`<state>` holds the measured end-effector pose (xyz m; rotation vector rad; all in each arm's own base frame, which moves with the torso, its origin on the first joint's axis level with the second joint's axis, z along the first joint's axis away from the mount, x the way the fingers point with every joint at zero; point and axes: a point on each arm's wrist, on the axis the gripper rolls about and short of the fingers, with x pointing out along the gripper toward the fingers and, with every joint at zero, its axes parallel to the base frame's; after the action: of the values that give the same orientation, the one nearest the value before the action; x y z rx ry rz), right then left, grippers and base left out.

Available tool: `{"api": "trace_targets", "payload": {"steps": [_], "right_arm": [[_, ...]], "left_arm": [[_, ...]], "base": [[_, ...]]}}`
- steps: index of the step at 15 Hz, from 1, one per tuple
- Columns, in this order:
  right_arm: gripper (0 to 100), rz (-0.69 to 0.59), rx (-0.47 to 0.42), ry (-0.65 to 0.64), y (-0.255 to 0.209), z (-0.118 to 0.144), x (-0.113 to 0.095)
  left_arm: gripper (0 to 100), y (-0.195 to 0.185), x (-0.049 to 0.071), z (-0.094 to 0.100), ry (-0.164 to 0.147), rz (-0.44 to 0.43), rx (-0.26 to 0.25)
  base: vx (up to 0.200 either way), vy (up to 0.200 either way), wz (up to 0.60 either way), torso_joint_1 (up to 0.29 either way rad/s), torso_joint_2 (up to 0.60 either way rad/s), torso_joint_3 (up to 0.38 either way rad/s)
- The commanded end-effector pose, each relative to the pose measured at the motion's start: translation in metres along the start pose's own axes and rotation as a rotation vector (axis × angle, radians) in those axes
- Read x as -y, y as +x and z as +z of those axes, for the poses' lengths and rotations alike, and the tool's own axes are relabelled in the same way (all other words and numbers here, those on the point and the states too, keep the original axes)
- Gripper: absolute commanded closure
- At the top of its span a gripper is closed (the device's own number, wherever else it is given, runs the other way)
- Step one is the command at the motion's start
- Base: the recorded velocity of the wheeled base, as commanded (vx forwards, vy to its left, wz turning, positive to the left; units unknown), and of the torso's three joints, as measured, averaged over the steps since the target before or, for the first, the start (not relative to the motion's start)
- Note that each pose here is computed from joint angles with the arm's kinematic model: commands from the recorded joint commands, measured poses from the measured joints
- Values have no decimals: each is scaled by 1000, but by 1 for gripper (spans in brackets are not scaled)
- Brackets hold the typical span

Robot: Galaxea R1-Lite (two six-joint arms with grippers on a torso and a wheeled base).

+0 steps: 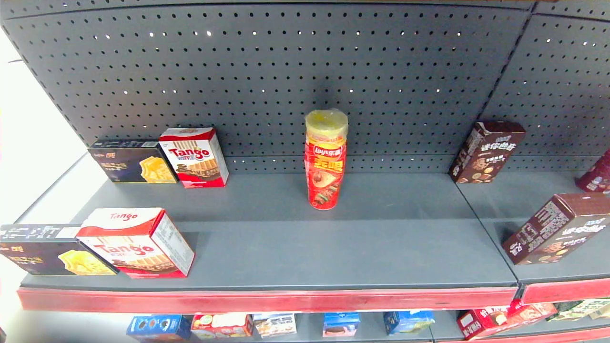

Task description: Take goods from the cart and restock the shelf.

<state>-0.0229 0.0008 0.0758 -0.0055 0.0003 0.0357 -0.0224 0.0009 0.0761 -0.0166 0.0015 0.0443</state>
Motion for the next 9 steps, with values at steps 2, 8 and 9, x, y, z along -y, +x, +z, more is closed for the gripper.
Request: {"api": "trace_targets", "payload": {"steps": [2,8,9], "right_arm": [[0,1,-1,-1,0,0,0],[0,0,-1,-1,0,0,0],[0,3,-1,-1,0,0,0]], "left_arm": [[0,0,0,0,0,0,-1],[0,0,0,0,0,-1,-1],[0,0,0,0,0,-1,-1]], "base": [[0,0,0,0,0,0],[0,0,0,0,0,0],[0,0,0,0,0,0]]}}
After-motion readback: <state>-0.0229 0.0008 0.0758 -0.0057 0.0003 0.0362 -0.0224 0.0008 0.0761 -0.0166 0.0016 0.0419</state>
